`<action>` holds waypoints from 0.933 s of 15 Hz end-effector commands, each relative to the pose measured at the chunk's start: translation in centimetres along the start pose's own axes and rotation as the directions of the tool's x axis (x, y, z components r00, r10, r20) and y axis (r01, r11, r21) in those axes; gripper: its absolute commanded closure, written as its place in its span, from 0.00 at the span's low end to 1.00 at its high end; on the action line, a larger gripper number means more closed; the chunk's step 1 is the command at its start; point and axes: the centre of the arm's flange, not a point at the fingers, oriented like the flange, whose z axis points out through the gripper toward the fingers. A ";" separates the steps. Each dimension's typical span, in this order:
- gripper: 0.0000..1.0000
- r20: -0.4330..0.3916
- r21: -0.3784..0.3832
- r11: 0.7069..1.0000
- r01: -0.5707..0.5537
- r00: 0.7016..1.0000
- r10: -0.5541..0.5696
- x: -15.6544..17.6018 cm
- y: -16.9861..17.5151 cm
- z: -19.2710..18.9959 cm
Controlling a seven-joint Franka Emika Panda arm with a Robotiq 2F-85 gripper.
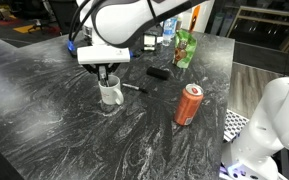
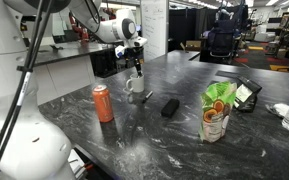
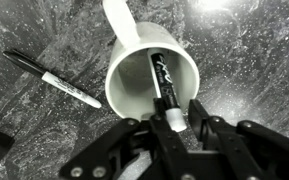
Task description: Remove the marker from the mug
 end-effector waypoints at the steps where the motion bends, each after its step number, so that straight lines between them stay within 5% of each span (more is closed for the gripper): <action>1: 0.94 -0.001 -0.015 1.000 -0.025 1.000 0.025 -0.6 0.6 0.8; 9: 0.95 -0.024 -0.013 1.000 -0.019 1.000 0.019 -1.8 0.7 -0.4; 14: 0.95 -0.086 -0.014 1.000 0.015 0.996 -0.016 -2.7 0.4 -4.5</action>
